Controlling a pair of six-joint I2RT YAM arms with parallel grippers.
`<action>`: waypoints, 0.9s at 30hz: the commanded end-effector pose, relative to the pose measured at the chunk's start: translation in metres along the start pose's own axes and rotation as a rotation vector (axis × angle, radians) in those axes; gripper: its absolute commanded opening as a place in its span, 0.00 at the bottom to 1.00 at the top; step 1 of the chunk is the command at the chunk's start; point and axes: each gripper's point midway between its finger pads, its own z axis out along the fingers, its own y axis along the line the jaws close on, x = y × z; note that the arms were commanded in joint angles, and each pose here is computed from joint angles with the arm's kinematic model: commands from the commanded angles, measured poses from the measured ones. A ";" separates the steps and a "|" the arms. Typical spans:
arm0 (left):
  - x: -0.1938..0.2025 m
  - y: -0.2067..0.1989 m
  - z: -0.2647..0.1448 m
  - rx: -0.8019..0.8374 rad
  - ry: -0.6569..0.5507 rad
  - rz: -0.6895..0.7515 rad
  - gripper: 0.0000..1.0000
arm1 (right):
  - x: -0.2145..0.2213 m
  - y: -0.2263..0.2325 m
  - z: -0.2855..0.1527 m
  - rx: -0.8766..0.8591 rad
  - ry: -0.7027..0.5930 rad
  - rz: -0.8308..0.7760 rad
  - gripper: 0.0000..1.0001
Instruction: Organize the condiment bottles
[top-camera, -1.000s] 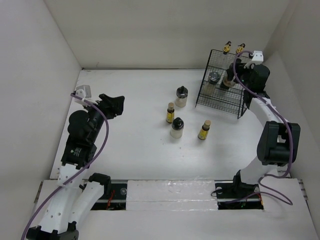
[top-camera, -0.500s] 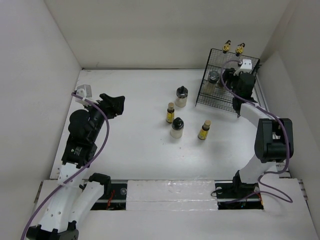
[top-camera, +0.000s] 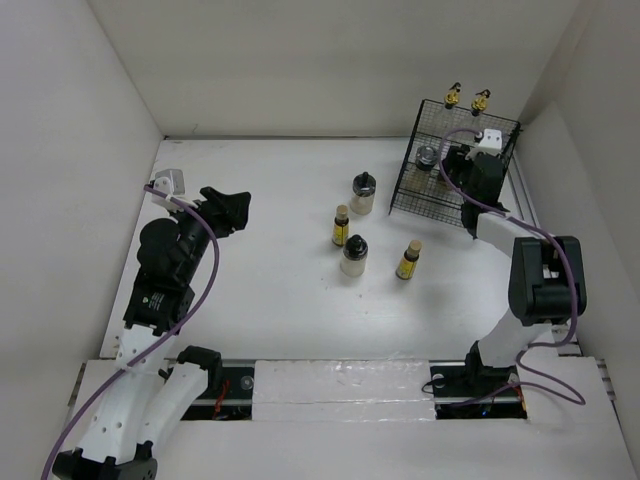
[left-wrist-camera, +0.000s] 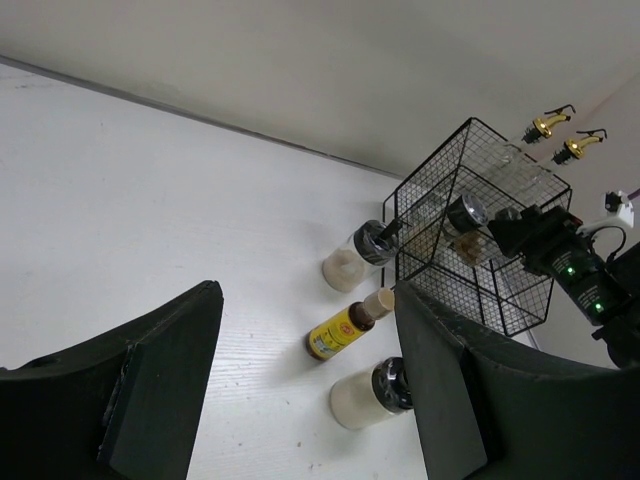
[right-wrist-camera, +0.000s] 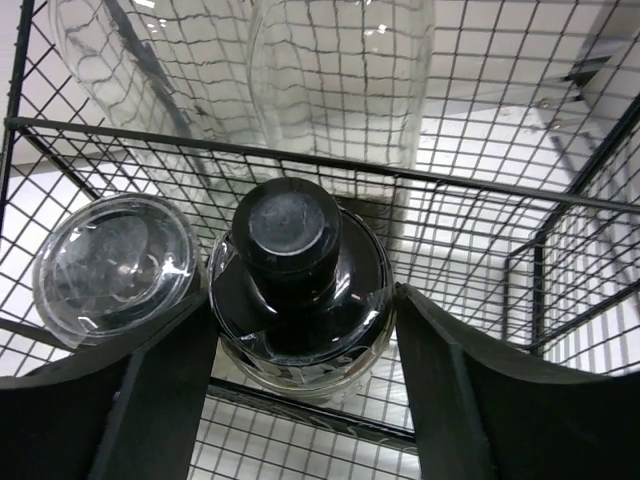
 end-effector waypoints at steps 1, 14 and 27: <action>-0.012 -0.009 0.000 0.043 -0.047 0.006 0.65 | -0.028 0.014 0.008 -0.035 -0.080 0.054 0.74; -0.010 -0.008 0.002 0.038 -0.039 0.006 0.65 | -0.078 0.015 -0.018 -0.034 -0.144 0.049 0.89; -0.011 -0.006 0.000 0.027 -0.044 0.005 0.64 | -0.059 0.179 -0.074 -0.471 -0.073 -0.097 0.39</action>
